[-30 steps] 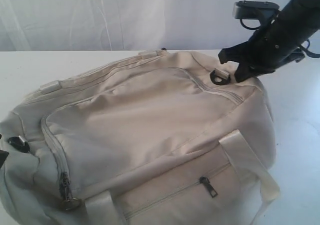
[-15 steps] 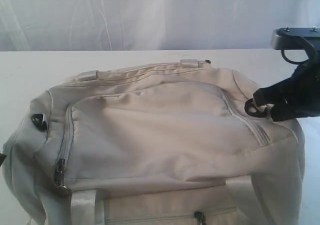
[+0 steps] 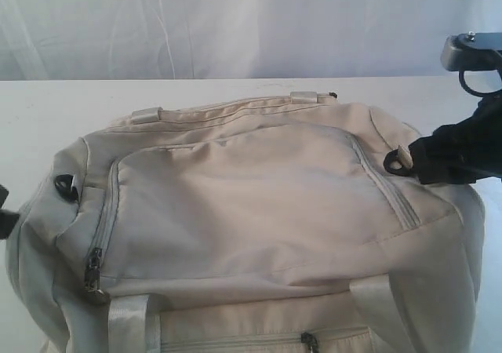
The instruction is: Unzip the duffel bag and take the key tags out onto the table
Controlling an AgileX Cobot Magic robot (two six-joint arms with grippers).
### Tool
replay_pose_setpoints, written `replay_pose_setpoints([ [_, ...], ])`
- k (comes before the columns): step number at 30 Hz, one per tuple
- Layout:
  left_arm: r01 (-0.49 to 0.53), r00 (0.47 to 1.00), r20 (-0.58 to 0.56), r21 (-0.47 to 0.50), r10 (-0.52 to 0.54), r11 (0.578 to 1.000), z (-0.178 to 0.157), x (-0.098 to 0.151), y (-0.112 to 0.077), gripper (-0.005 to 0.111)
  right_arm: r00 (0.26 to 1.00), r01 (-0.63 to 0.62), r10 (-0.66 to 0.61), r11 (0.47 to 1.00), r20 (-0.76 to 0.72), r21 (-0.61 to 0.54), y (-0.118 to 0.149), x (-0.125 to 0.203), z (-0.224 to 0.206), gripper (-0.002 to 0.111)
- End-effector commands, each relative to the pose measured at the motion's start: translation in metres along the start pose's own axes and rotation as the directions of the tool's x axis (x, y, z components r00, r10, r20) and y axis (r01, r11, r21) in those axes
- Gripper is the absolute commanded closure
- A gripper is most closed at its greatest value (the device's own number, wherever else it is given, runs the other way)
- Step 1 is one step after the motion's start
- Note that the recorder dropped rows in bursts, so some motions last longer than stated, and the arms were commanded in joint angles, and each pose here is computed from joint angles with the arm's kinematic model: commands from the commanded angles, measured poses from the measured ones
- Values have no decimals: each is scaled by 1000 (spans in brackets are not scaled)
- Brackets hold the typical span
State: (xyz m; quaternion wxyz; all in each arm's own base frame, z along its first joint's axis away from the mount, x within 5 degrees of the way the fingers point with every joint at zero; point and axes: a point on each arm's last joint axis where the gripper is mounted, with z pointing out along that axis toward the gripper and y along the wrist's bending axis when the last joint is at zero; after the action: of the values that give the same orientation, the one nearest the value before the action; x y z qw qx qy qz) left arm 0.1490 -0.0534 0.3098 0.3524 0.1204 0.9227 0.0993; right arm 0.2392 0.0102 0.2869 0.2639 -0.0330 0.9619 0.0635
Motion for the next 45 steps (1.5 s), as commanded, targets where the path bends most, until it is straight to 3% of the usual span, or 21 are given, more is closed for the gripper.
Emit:
replay_pose_setpoints([
  [1,13,1000,-21,2,-13,1000,-3,-35,6,45,999,14,-13,999,38,-31,3,-1,-6,47],
  [7,-46,981,-172,265,94,963,39,-85,-7,45,993,34,-31,999,113,-24,6,-2,-29,47],
  [13,17,942,-332,176,43,984,101,-96,1,44,988,20,-13,999,152,-42,9,-2,-38,48],
  [18,42,934,-356,169,22,985,137,-95,-2,35,987,2,10,997,158,-72,11,-2,-38,48],
  [23,35,946,-322,178,24,983,159,-97,-8,35,987,1,11,997,158,-73,11,-2,-38,48],
  [26,30,959,-282,178,22,984,164,-100,-9,49,988,0,12,997,156,-75,11,-2,-38,48],
  [29,28,971,-237,179,15,983,165,-104,-9,86,988,0,12,997,156,-75,11,-2,-38,48],
  [30,-15,978,-204,172,51,985,165,-109,-7,106,988,0,12,997,156,-75,11,-2,-38,48],
  [37,-54,989,-133,76,64,996,143,-147,18,106,987,-2,14,997,158,-76,12,-2,-38,48],
  [41,-81,984,-153,50,88,995,142,-145,21,106,987,-2,14,997,160,-76,11,-2,-38,48],
  [45,-46,970,-238,48,56,998,138,-138,22,106,985,-2,15,997,170,-73,11,-3,-38,48],
])
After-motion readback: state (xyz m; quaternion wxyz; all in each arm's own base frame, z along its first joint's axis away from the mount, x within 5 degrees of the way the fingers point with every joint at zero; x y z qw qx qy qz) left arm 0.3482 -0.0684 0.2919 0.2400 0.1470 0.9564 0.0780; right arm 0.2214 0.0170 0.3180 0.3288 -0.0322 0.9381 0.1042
